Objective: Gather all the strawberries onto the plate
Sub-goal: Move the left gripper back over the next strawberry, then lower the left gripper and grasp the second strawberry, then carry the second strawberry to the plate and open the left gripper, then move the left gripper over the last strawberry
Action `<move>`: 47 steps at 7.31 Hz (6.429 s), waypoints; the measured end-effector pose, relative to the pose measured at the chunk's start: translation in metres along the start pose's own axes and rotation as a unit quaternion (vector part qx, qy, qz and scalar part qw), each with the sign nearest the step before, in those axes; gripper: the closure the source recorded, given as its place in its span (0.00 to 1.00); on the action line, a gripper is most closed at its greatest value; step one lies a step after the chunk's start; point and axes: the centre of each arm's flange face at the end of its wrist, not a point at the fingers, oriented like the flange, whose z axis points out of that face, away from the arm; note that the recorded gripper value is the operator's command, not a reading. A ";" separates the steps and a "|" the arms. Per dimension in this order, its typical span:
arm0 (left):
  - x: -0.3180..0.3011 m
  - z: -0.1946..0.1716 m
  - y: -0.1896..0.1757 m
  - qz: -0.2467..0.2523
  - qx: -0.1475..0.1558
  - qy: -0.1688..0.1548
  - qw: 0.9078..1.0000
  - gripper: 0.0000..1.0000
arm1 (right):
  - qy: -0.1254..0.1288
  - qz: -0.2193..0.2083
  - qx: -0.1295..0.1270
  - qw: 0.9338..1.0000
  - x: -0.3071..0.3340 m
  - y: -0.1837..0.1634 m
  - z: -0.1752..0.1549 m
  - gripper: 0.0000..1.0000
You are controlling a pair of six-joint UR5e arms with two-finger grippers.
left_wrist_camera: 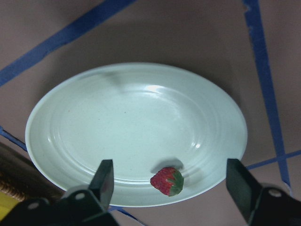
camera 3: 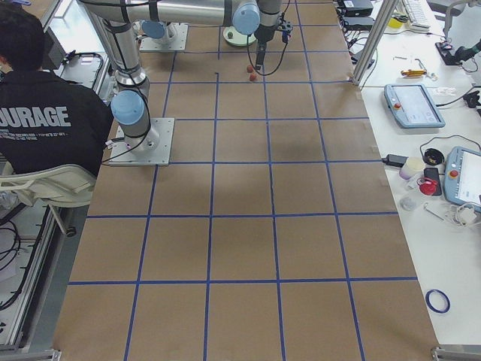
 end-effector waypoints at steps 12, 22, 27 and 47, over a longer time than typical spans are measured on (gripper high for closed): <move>0.122 0.050 -0.042 0.065 0.040 0.062 0.995 0.13 | 0.005 0.000 -0.012 1.000 0.001 -0.005 0.014 0.00; 0.130 0.055 -0.036 0.068 0.038 0.071 0.994 1.00 | 0.007 -0.001 -0.014 1.000 0.003 -0.005 0.023 0.00; 0.040 0.008 -0.010 0.041 0.023 0.035 0.998 1.00 | 0.012 -0.001 -0.015 1.000 0.006 -0.005 0.026 0.00; 0.107 0.011 -0.034 -0.085 0.073 0.177 0.978 0.00 | 0.027 -0.002 -0.009 1.000 0.014 -0.006 0.036 0.00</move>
